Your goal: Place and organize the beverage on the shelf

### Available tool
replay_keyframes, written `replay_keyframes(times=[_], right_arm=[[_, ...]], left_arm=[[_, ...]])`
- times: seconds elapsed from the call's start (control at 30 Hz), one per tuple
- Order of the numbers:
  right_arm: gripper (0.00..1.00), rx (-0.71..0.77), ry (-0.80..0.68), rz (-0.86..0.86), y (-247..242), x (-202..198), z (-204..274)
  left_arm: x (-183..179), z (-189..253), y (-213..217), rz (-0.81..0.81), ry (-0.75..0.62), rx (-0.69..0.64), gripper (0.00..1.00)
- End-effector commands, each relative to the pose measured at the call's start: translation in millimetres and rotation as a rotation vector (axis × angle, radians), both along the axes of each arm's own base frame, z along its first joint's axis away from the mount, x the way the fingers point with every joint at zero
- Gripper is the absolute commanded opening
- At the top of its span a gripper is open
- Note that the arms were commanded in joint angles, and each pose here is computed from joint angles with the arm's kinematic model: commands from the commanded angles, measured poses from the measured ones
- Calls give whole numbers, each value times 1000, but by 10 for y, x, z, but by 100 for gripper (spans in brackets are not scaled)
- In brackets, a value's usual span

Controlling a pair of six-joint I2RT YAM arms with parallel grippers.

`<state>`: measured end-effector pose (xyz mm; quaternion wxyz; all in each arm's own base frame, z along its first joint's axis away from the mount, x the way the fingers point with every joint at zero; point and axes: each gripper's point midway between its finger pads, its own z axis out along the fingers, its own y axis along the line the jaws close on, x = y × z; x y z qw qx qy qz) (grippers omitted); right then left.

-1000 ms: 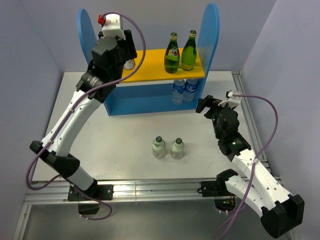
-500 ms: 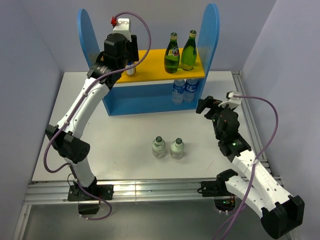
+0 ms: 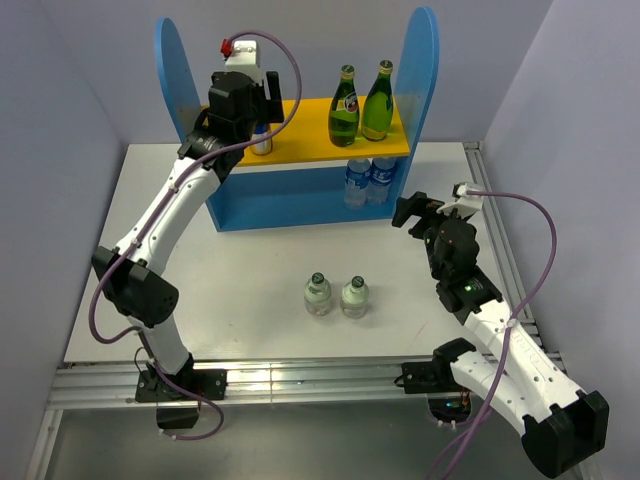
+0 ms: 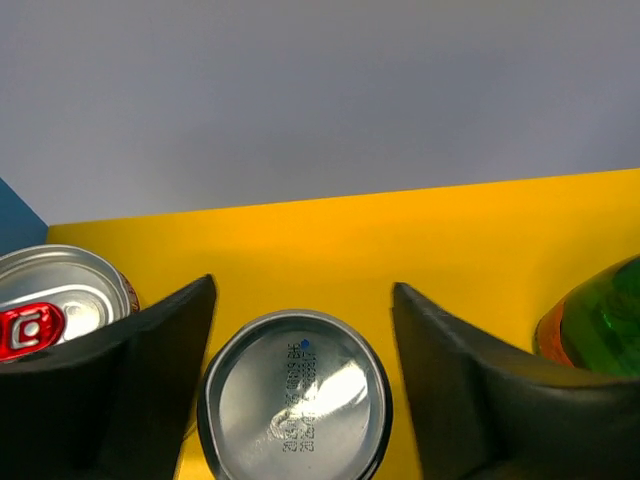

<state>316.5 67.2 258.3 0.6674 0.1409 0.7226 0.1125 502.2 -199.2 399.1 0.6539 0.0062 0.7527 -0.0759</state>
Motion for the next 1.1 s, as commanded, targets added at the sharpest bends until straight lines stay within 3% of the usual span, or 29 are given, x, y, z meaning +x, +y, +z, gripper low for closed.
replay_keyframes(times=[0.0,0.07,0.5,0.6,0.7,0.73,0.9,1.07], right_arm=[[100,23,-39,-16,-21,8,85],[100,24,-41,-16,-21,8,93],[100,25,-45,-19,-29,-5,108],[100,26,-48,-27,-48,-12,108],[100,28,-50,-25,-48,-21,114],[100,31,-48,-24,-45,-24,108],[100,47,-42,1,10,-24,98],[100,90,-15,87,193,-138,79]], left_arm=[[-140,494,39,-18,-118,-68,82],[-147,481,42,-18,-114,-69,99],[-577,545,80,-55,-124,-99,99],[-842,537,57,-77,-132,-99,99],[-1356,572,143,-100,-165,-119,99],[-1479,205,48,-124,-110,-88,99],[-2312,-745,-133,-257,-50,-123,99],[-2772,-1480,-280,-323,61,-195,99]])
